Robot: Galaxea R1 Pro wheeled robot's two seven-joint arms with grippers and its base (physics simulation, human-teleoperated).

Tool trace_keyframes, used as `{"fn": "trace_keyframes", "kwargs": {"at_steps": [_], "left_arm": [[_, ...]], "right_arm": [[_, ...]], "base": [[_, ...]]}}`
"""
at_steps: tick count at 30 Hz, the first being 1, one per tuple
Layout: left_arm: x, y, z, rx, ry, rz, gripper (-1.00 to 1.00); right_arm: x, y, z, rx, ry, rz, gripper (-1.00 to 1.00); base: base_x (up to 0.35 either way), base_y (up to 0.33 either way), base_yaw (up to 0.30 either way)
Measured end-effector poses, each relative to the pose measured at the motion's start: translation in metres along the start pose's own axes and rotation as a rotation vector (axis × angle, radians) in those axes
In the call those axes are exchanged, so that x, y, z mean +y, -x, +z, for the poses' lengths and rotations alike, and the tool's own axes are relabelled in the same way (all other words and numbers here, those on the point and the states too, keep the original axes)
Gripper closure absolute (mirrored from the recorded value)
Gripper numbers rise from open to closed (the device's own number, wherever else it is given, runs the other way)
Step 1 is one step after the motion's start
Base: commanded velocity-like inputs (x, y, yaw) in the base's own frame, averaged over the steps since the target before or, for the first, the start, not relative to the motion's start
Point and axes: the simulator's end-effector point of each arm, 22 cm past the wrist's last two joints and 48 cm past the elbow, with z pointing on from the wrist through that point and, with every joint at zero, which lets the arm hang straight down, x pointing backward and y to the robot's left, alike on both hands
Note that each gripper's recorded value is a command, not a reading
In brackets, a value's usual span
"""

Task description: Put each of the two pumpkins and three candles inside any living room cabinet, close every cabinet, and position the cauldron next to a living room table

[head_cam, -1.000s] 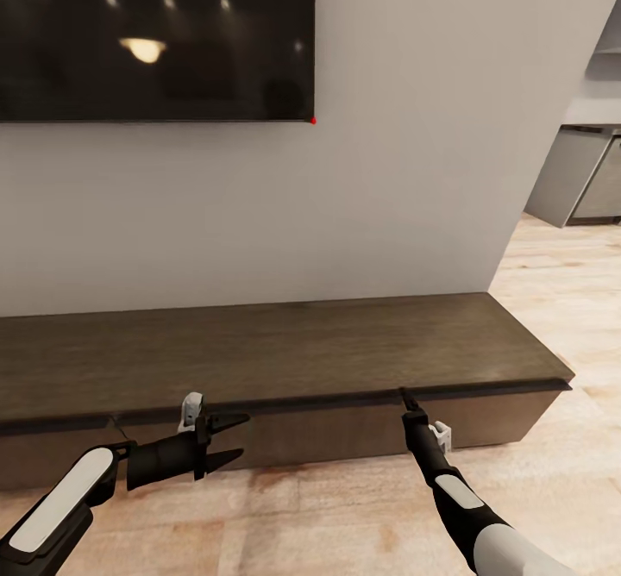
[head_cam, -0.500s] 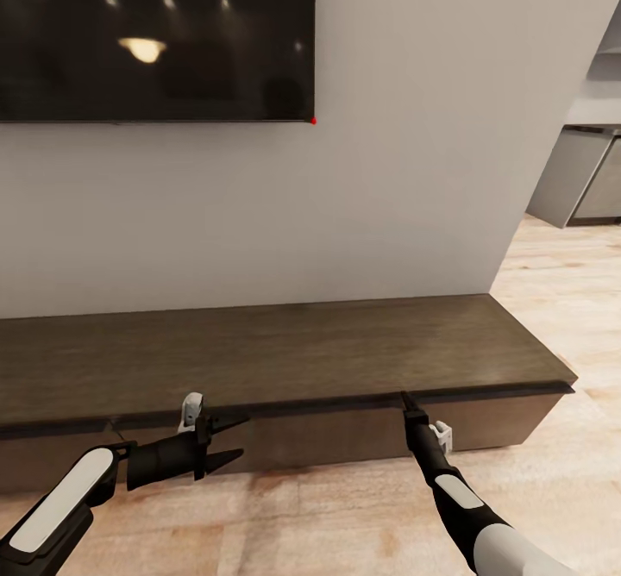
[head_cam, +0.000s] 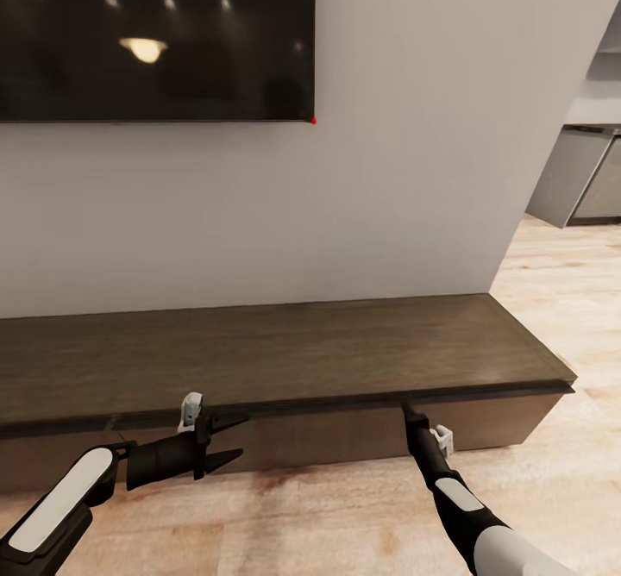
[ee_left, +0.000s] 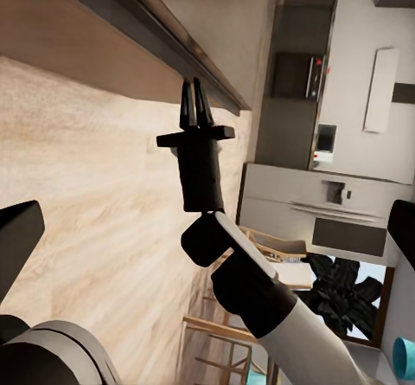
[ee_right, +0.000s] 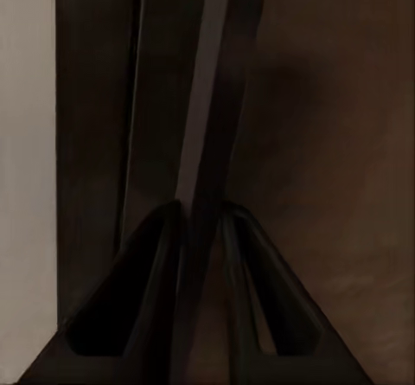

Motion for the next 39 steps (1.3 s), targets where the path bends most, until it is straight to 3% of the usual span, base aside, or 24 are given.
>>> {"fn": "trace_keyframes", "kwargs": {"at_steps": [26,39], "left_arm": [[0.0007,0.0,0.0,0.0,0.002,0.0,-1.0],[0.0008,0.0001,0.0001,0.0,0.002,0.0,-1.0]], "right_arm": [[-0.0001,0.0001,0.0001,0.0,-0.001,0.003,1.0],[-0.0006,0.0043,0.0022,-0.012,-0.014,0.007,1.0]], "base": [[-0.007,0.0,0.0],[-0.197,0.0,0.0]]}}
